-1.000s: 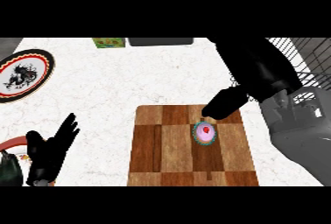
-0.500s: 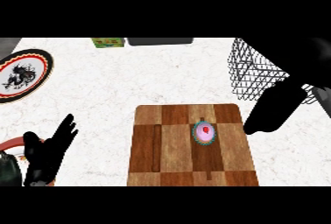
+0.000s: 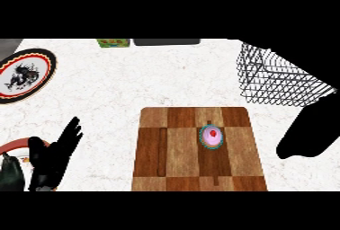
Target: Pick the cupcake from the cutting board and place it in the basket
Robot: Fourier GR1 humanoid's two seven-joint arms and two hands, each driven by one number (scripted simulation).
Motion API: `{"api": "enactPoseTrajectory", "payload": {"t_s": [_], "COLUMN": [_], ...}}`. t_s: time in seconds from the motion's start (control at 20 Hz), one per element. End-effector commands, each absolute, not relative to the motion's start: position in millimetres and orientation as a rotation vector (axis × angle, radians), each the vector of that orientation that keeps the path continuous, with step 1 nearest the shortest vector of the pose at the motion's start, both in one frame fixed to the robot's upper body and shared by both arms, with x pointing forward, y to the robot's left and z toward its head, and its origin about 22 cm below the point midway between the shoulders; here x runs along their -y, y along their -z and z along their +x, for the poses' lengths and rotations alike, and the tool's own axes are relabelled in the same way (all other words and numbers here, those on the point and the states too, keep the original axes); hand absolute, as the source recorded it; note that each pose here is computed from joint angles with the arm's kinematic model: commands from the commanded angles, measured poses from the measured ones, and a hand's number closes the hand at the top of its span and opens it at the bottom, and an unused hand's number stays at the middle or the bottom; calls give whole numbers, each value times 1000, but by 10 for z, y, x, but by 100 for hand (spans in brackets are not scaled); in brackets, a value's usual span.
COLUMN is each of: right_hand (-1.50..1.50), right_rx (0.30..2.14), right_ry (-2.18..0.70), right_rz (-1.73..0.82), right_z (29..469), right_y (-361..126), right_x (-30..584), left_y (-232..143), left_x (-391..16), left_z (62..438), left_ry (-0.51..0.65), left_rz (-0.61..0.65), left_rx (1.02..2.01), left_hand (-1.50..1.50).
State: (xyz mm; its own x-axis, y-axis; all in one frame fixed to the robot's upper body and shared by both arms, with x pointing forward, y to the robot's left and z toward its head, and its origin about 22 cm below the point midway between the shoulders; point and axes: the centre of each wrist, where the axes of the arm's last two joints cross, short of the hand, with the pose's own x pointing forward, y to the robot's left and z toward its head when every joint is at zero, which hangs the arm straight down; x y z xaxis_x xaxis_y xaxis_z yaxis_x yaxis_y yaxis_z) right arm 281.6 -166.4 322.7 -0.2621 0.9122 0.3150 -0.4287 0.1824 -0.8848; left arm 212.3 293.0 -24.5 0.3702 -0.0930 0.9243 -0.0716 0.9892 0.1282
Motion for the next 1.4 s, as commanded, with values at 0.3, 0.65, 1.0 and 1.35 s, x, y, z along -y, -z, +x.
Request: {"api": "enactPoseTrajectory", "payload": {"t_s": [0.3, 0.65, 1.0, 1.35], "right_hand": [-150, -150, -150, -150], "right_rx": [1161, 1080, 1050, 1077], "right_ry": [-1339, -1382, -1375, -1367], "right_rz": [-581, -642, -627, -624], "right_z": [2667, 2670, 2662, 2595], "right_y": [-2893, -2444, -2120, -1622], "right_x": [1528, 1466, 1558, 1476], "left_y": [558, 534, 479, 552], "left_x": [-3024, -2864, -3070, -2990], "left_z": [1853, 1976, 1938, 1946], "left_ry": [30, 34, 36, 29], "left_rz": [164, 160, 165, 168], "left_rx": [1000, 1013, 1008, 1005], "left_hand": [0, 0, 0, 0]}}
